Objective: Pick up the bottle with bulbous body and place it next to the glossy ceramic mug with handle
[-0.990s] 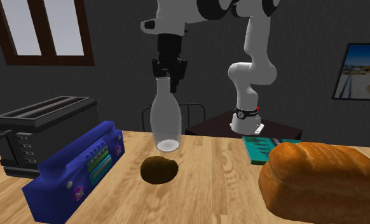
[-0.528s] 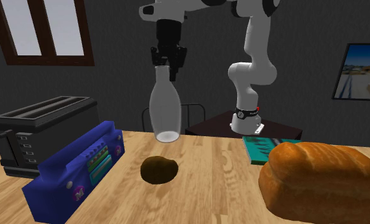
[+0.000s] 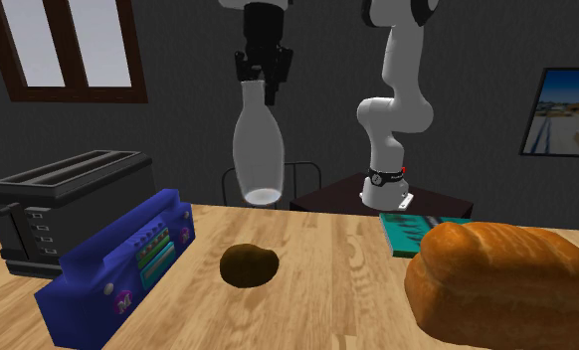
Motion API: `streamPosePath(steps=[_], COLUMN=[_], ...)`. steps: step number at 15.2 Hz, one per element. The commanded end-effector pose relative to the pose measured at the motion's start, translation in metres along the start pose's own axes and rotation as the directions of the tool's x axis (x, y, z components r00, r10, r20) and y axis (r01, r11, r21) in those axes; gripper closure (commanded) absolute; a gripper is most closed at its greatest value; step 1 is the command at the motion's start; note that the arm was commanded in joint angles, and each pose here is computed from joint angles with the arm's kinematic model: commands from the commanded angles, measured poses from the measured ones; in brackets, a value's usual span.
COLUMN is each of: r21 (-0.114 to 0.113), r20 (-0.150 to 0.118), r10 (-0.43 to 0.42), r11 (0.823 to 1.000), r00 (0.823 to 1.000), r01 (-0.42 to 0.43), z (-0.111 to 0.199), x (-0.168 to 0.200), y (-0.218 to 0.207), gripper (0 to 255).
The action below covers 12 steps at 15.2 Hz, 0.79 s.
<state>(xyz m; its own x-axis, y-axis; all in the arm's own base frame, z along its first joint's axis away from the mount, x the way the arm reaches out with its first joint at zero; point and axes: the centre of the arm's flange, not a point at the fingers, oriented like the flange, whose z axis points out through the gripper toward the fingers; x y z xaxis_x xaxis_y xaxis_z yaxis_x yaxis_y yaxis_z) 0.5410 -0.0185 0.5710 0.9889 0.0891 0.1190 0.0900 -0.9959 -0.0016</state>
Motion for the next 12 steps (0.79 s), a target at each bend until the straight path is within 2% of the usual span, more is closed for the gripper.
streamPosePath(steps=[1,12], r21=[0.000,0.000], r20=[0.000,0.000], r10=[0.000,0.000], r11=[1.000,1.000], r00=[1.000,1.000], r01=[0.000,0.000], z=[-0.010,-0.068], x=[0.000,0.007], y=[0.001,0.001], gripper=[255,255])
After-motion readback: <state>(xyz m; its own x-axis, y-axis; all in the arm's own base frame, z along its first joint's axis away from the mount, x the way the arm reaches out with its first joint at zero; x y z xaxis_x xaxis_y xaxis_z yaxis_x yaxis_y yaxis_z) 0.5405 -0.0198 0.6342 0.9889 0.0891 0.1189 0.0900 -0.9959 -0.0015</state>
